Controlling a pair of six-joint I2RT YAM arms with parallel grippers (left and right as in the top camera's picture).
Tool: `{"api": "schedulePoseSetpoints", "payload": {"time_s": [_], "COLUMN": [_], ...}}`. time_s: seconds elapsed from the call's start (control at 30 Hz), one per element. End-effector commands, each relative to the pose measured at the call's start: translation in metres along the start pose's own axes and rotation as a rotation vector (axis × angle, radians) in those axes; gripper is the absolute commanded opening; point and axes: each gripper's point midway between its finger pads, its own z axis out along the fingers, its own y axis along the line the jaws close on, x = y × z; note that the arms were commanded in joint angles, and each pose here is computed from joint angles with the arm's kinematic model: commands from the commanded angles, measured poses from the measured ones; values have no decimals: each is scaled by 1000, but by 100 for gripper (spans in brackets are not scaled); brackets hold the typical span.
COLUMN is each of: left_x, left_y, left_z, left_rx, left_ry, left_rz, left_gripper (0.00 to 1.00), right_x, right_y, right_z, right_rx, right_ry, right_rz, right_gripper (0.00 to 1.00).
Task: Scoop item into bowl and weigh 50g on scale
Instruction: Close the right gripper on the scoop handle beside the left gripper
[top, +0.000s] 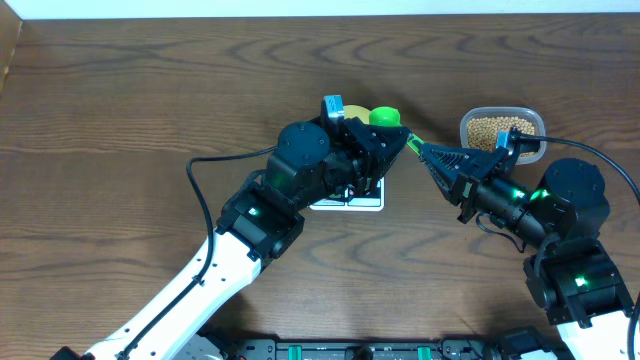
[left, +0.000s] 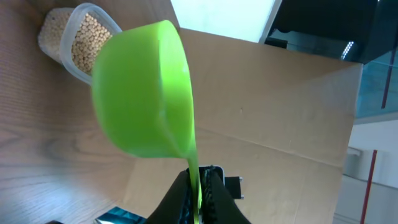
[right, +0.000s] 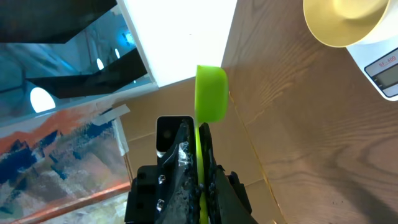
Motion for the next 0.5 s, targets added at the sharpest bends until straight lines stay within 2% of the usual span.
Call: {"api": "schedulePoseSetpoints", "payload": {"time_s": [0.0, 0.2, 0.3, 0.47], "left_x": [-2, -2, -2, -5], "left_y": [-8, -8, -8, -8], "left_z": [1, 1, 1, 1], "left_rx": [17, 17, 17, 20], "left_ry": [-11, -11, -11, -29], "left_rz": [16, 16, 16, 17], "left_gripper": [8, 7, 8, 7], "right_x": [9, 10, 10, 10], "right_y": [9, 8, 9, 9], "right_z": [-3, -3, -3, -3], "right_rx": [-16, -16, -19, -20], "right_ry": [39, 42, 44, 44], "right_rz": [-5, -6, -45, -105], "right_gripper": [1, 2, 5, 1]}}
